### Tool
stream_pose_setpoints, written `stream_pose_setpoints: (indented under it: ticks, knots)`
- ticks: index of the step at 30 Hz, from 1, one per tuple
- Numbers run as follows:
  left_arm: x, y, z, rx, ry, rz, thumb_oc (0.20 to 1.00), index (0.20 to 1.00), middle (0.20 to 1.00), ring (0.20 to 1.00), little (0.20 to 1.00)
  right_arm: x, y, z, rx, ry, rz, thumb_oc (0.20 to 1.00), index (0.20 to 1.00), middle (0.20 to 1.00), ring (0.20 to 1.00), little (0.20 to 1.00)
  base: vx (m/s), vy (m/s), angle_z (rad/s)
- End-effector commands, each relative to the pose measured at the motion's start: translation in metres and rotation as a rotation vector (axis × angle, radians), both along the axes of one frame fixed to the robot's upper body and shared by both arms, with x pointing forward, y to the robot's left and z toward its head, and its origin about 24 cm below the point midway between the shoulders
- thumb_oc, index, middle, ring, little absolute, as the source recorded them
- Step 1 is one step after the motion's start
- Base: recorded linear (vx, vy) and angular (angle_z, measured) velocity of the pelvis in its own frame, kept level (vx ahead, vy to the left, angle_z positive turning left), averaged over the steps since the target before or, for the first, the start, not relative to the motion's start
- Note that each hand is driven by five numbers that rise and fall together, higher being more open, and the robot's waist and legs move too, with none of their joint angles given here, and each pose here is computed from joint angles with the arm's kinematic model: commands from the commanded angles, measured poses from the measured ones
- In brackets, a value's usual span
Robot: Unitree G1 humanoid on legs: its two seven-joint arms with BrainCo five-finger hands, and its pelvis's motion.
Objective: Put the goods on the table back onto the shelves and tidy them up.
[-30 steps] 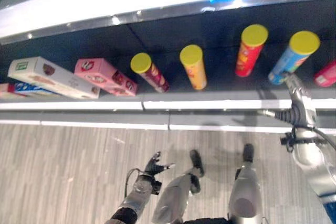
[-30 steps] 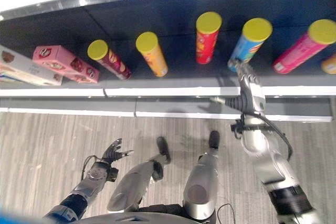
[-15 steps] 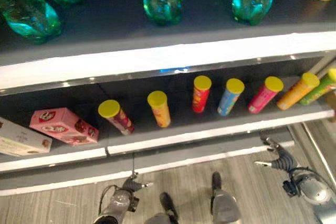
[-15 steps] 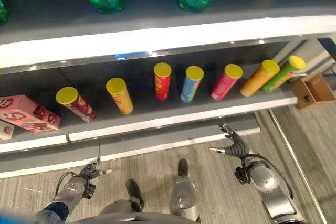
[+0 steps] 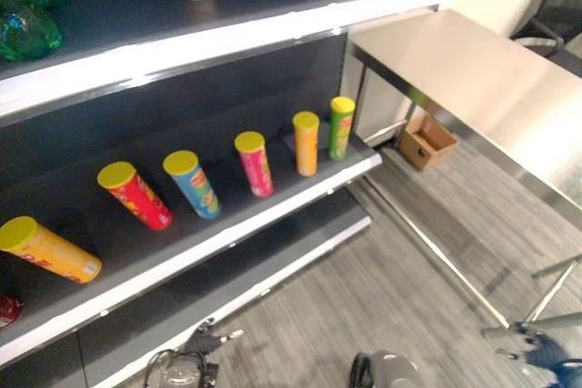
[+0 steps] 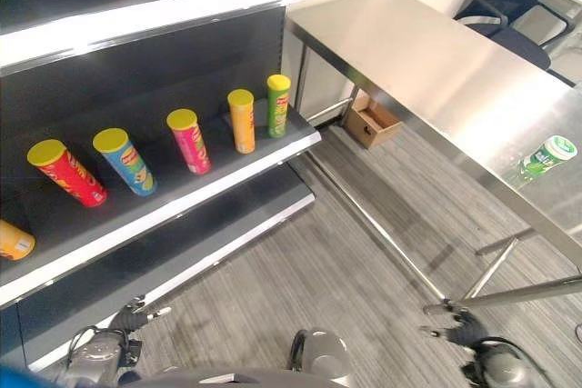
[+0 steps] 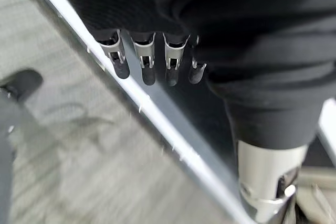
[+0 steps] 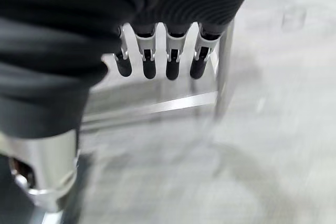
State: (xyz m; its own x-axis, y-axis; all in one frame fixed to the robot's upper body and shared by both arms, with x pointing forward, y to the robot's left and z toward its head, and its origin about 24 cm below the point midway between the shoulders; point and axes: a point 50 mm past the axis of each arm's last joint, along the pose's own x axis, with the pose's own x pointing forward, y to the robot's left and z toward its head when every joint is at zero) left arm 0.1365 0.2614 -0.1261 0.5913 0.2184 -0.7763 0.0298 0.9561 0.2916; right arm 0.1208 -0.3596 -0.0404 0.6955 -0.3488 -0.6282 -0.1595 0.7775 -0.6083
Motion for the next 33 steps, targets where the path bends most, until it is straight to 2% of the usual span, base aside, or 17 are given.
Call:
stream_pose_setpoints:
  ticks: [1, 11, 13, 15, 17, 19, 21, 23, 28, 33]
  knots:
    - [0.042, 0.017, 0.029, 0.055, -0.167, -0.007, 1.0, 1.0, 1.0, 1.0, 1.0, 0.04, 0.03, -0.005, 0.051, -0.136, 0.027, 1.0, 1.0, 1.0, 1.0, 1.0, -0.12, -0.13, -1.13]
    - [0.053, 0.0, 0.026, 0.05, -0.176, -0.052, 1.0, 1.0, 1.0, 1.0, 1.0, 0.041, 0.038, -0.029, 0.114, -0.141, -0.139, 1.0, 1.0, 1.0, 1.0, 1.0, 0.01, -0.002, -0.39]
    - [0.045, -0.001, 0.02, 0.031, -0.146, -0.022, 1.0, 1.0, 1.0, 1.0, 1.0, 0.019, 0.038, -0.052, 0.137, -0.064, -0.284, 1.0, 1.0, 1.0, 1.0, 1.0, 0.16, 0.164, -0.44]
    - [0.041, -0.001, 0.016, 0.03, -0.128, -0.014, 1.0, 1.0, 1.0, 1.0, 1.0, 0.006, 0.033, -0.059, 0.115, -0.026, -0.353, 1.0, 1.0, 1.0, 1.0, 1.0, 0.11, 0.151, -0.56]
    - [0.04, -0.002, 0.015, 0.031, -0.123, -0.017, 1.0, 1.0, 1.0, 1.0, 1.0, 0.002, 0.03, -0.059, 0.116, -0.029, -0.393, 1.0, 1.0, 1.0, 1.0, 1.0, 0.08, 0.164, -0.44]
    - [0.037, -0.001, 0.012, 0.036, -0.1, -0.008, 1.0, 1.0, 1.0, 1.0, 1.0, -0.013, 0.021, -0.062, 0.124, -0.035, -0.515, 1.0, 1.0, 1.0, 1.0, 1.0, 0.09, 0.187, -0.36]
    - [0.037, -0.001, 0.012, 0.036, -0.1, -0.009, 1.0, 1.0, 1.0, 1.0, 1.0, -0.014, 0.021, -0.062, 0.124, -0.035, -0.515, 1.0, 1.0, 1.0, 1.0, 1.0, 0.02, 0.096, -0.16]
    - [0.036, 0.001, 0.011, 0.036, -0.092, 0.015, 1.0, 1.0, 1.0, 1.0, 1.0, -0.012, 0.008, -0.051, 0.134, -0.149, -0.637, 1.0, 1.0, 1.0, 1.0, 1.0, 0.03, 0.219, -0.1]
    - [0.032, 0.009, 0.009, 0.092, -0.047, 0.005, 1.0, 1.0, 1.0, 1.0, 1.0, -0.012, -0.022, -0.019, 0.039, -0.342, -0.75, 1.0, 1.0, 1.0, 1.0, 1.0, 0.04, 0.099, -0.2]
    - [0.035, 0.005, 0.008, 0.095, -0.044, -0.017, 1.0, 1.0, 1.0, 1.0, 1.0, -0.015, -0.052, 0.016, -0.069, -0.484, -0.816, 1.0, 1.0, 1.0, 1.0, 1.0, 0.06, -0.033, 0.07]
